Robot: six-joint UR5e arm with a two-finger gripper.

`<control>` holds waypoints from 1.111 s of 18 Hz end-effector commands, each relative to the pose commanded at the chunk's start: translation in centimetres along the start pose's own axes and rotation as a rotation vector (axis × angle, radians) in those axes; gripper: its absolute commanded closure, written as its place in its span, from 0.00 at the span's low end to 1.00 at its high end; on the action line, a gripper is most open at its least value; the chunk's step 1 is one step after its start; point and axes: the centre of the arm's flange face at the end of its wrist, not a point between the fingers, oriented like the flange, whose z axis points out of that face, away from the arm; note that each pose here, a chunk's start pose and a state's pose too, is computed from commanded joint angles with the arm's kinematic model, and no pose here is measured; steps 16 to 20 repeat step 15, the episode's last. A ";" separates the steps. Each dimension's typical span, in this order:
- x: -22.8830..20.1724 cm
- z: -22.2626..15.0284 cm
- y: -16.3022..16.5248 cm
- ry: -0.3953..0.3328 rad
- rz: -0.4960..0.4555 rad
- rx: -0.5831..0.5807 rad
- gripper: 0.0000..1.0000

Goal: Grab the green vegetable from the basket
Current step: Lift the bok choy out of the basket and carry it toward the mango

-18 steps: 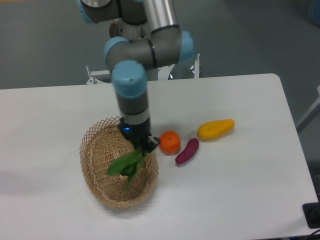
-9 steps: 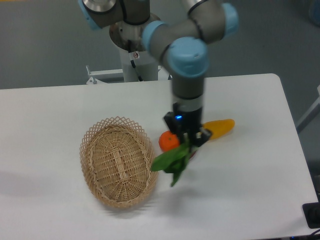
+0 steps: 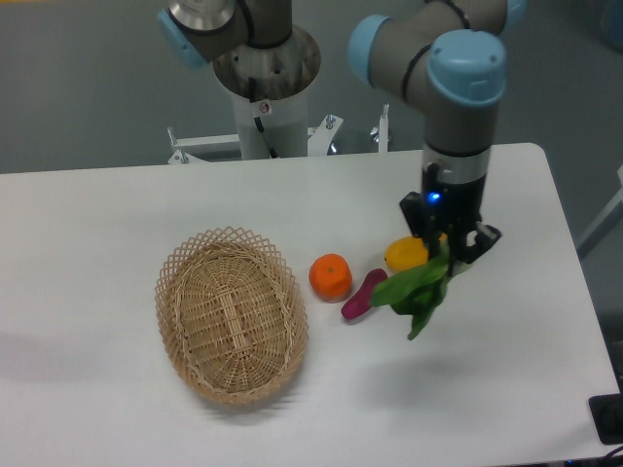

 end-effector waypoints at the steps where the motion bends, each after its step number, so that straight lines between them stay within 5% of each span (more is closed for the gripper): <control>1: -0.2 0.2 0.5 0.000 0.008 -0.002 0.64; 20: -1.4 2.1 1.4 0.012 0.019 -0.007 0.64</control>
